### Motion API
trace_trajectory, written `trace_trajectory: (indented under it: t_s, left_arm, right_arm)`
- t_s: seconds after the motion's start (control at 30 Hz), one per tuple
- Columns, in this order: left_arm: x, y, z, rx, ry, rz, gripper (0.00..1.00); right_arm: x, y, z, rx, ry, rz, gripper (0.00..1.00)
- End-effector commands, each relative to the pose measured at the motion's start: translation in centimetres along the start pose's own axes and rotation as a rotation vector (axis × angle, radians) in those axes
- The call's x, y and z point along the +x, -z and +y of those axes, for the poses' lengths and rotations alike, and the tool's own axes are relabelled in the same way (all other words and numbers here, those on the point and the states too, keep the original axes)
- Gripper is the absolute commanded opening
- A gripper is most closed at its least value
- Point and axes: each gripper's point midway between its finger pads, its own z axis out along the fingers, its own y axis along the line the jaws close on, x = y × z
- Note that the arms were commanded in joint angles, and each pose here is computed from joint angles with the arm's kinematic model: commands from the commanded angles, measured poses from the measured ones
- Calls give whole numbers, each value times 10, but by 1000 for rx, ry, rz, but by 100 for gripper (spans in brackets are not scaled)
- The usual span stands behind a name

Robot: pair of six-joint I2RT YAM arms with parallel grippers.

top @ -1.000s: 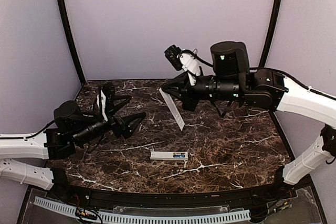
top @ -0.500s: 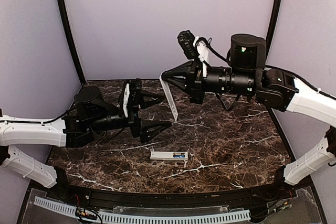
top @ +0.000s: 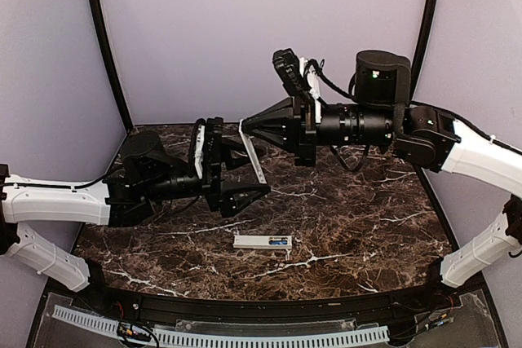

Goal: Load the batteries into the remote control
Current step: Pass from the right arm to the left

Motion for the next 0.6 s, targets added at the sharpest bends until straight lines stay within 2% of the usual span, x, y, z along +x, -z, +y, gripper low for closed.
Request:
trace_trajectory:
  t_s: [0.0, 0.2, 0.57]
  left_arm:
    - [-25, 7, -14, 54, -41, -60, 81]
    - [-23, 5, -24, 97, -53, -50, 63]
    - [-23, 7, -25, 93, -69, -54, 40]
  right_arm:
    - [-12, -1, 9, -63, 27, -28, 0]
    - [-13, -3, 13, -88, 27, -30, 0]
    - [-11, -3, 13, -89, 21, -26, 0]
